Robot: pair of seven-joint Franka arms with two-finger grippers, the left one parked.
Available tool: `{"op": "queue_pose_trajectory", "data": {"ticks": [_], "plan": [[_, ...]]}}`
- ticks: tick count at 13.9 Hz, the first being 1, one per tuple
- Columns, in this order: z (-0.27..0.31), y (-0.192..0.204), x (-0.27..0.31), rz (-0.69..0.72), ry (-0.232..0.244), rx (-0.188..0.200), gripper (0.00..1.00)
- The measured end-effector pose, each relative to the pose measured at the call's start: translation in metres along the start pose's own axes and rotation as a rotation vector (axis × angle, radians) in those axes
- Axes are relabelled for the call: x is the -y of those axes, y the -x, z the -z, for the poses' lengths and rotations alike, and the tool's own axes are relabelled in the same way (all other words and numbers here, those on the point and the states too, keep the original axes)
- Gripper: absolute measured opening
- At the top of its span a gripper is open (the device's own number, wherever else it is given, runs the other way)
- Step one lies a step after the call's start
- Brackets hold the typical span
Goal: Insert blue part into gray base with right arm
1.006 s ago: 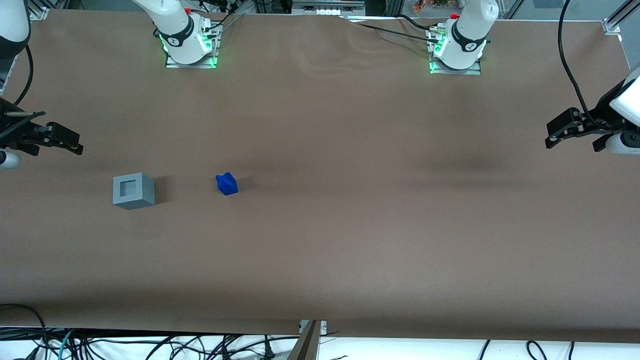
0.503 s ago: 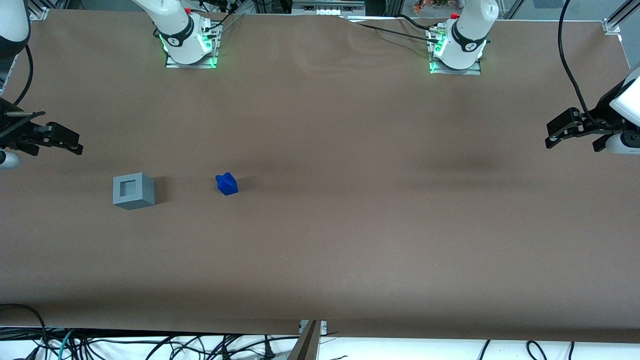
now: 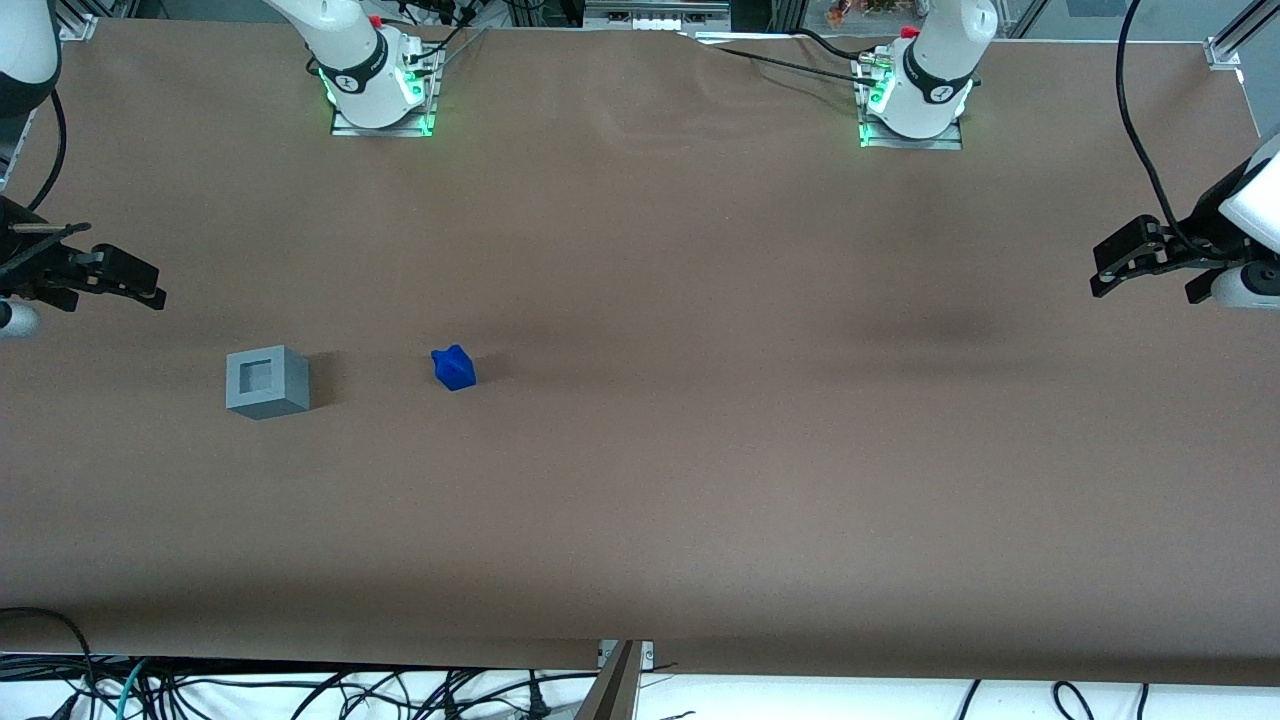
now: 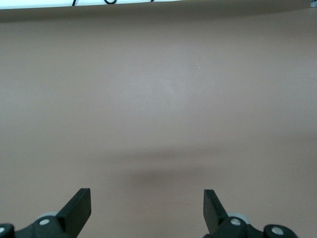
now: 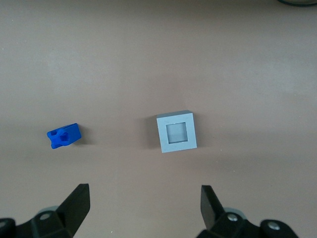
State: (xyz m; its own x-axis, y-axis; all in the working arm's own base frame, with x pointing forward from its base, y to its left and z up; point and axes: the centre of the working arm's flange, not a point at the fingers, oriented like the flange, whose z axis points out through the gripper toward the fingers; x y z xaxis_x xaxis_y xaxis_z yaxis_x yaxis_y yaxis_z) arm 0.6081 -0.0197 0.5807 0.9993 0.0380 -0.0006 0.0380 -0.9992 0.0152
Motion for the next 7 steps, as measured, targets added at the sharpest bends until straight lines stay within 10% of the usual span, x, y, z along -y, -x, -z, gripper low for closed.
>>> {"op": "queue_pose_trajectory", "data": {"ticks": [7], "plan": [[-0.017, -0.008, 0.020, 0.031, -0.004, 0.029, 0.99]]}}
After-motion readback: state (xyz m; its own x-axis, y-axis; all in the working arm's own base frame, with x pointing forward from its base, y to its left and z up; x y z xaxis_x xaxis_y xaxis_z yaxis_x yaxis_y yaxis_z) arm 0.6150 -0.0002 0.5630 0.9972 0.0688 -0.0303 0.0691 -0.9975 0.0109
